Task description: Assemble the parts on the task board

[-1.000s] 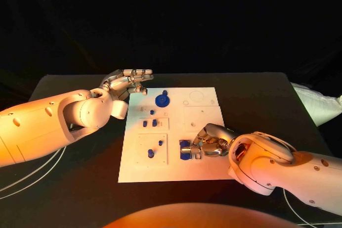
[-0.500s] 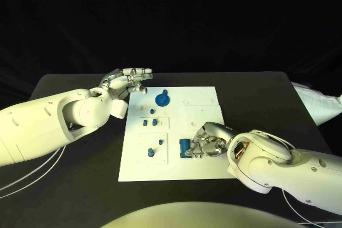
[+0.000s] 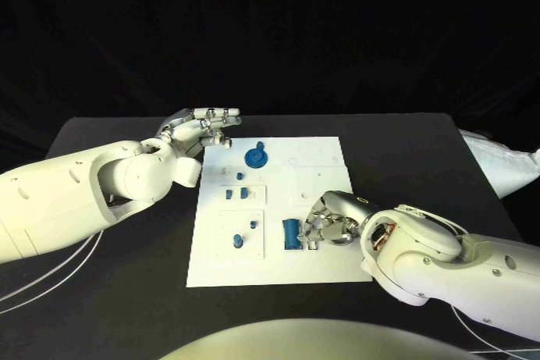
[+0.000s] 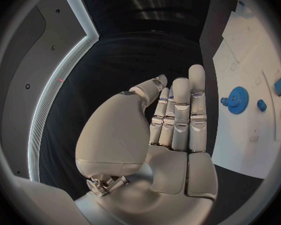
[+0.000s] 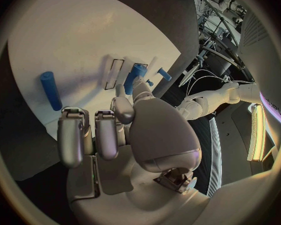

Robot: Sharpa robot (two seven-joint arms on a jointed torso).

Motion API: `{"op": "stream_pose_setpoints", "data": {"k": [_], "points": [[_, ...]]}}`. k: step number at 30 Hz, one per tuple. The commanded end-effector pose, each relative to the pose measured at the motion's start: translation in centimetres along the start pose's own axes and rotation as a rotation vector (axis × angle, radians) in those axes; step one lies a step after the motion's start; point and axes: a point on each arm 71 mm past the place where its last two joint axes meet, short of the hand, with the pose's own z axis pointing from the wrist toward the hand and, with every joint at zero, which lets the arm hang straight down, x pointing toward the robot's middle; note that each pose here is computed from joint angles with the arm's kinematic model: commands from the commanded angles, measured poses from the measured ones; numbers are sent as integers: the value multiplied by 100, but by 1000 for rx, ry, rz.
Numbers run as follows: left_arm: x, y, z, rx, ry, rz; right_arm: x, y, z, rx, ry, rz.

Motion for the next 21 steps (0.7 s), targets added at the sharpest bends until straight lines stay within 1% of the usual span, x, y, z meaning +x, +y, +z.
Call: {"op": "stream_pose_setpoints", "data": {"k": [1, 6, 10, 12, 17, 21], "points": [[22, -6, 2, 5, 22, -3, -52, -20, -74, 4, -21, 29], [21, -5, 3, 4, 22, -3, -234, -144, -206, 28, -40, 57], [31, -4, 5, 3, 25, -3, -382, -353, -303, 76, -55, 21], [36, -4, 3, 4, 27, -3, -424, -445, -338, 97, -60, -5], [42, -5, -2, 4, 30, -2, -460, -574, -386, 123, -71, -63], [53, -4, 1, 4, 35, -2, -430, -631, -384, 137, -56, -100]]}}
